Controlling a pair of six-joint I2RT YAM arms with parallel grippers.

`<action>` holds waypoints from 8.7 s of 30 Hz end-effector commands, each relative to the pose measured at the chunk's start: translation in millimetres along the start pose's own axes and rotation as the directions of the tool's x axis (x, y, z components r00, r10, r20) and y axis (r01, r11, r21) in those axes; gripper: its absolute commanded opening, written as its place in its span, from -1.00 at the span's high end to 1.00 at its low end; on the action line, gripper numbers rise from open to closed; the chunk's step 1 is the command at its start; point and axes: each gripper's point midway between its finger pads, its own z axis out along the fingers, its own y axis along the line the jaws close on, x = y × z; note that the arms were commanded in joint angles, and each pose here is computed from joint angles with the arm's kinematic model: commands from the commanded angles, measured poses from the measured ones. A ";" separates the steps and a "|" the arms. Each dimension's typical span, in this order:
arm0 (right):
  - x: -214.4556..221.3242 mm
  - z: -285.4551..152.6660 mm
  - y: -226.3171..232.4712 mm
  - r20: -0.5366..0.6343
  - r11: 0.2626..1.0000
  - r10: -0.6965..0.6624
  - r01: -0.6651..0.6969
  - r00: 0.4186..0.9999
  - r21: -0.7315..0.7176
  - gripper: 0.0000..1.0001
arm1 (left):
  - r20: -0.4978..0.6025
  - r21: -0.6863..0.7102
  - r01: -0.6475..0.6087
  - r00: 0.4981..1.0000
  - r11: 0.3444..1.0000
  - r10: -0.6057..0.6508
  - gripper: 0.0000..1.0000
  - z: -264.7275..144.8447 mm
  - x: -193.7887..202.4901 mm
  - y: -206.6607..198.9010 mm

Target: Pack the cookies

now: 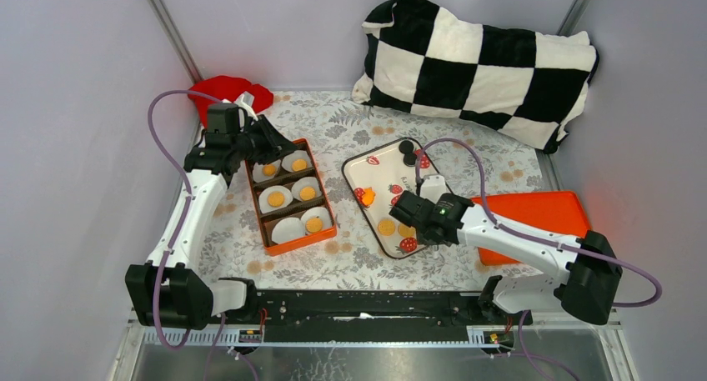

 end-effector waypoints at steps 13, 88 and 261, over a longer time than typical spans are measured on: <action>-19.8 -16.2 25.7 0.033 0.982 0.115 -0.109 0.993 -0.153 0.11 | 0.027 0.047 -0.024 0.999 0.999 0.022 0.46 -0.4 -5.7 -10.9; -12.9 7.9 32.7 -0.015 0.998 -0.007 0.006 1.000 -0.056 0.11 | -0.035 0.042 0.013 0.999 0.999 -0.012 0.47 11.5 22.5 12.1; -222.3 165.3 -97.6 -0.017 0.973 0.181 -0.176 0.983 0.146 -0.50 | -0.019 -0.351 -0.116 0.993 0.929 0.117 0.92 -12.8 76.8 55.9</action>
